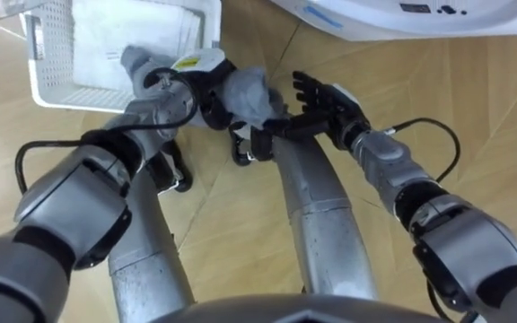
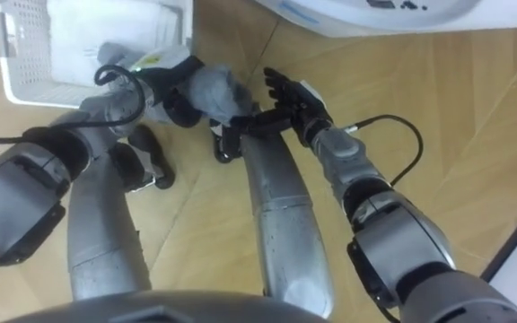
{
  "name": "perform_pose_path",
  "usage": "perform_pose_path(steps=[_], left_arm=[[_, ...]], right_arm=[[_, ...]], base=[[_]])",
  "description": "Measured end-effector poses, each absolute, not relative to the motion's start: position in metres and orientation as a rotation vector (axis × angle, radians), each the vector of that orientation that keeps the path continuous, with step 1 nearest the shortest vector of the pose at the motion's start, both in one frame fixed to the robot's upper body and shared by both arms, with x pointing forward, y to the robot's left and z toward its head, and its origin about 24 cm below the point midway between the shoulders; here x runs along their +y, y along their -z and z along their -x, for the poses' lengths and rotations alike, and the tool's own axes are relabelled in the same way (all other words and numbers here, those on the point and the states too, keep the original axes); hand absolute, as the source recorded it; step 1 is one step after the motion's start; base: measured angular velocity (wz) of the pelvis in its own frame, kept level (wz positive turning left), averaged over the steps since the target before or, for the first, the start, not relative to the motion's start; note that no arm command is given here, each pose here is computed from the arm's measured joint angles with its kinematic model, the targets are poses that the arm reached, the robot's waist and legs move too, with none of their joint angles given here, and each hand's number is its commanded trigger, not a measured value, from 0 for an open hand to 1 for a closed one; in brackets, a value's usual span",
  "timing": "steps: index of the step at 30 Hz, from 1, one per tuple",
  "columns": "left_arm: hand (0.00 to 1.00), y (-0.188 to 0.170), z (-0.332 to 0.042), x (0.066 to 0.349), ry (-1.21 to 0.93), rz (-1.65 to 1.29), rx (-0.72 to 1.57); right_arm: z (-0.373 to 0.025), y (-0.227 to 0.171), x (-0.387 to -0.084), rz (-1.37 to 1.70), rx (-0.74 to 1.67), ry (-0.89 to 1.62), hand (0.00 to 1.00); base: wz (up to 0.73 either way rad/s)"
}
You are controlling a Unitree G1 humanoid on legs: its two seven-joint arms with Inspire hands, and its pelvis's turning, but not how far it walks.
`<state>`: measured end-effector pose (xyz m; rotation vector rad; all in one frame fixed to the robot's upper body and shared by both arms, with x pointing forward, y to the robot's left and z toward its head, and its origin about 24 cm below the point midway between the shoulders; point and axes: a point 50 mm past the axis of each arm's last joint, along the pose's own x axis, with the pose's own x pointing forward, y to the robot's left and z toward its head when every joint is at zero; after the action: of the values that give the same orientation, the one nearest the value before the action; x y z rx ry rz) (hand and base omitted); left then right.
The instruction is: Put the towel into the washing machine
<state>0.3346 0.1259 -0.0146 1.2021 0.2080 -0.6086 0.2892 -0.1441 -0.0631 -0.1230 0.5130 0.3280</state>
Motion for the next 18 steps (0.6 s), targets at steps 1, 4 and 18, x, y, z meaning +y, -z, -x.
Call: perform_pose_path(steps=[1,4,18], left_arm=[[1.0,0.016,-0.333,0.123,0.615,-1.197,0.203],[1.0,0.022,-0.327,0.12,0.63,-1.181,0.205],[1.0,0.013,-0.327,0.111,0.423,-1.031,0.068]], right_arm=[[-0.288,0.064,-0.146,0.124,0.52,-0.318,0.0],[-0.284,0.069,-0.151,0.136,0.548,-0.294,0.0],[-0.235,0.107,-0.186,0.156,0.751,-0.167,0.0]], base=[[0.18],[0.07],[0.05]])
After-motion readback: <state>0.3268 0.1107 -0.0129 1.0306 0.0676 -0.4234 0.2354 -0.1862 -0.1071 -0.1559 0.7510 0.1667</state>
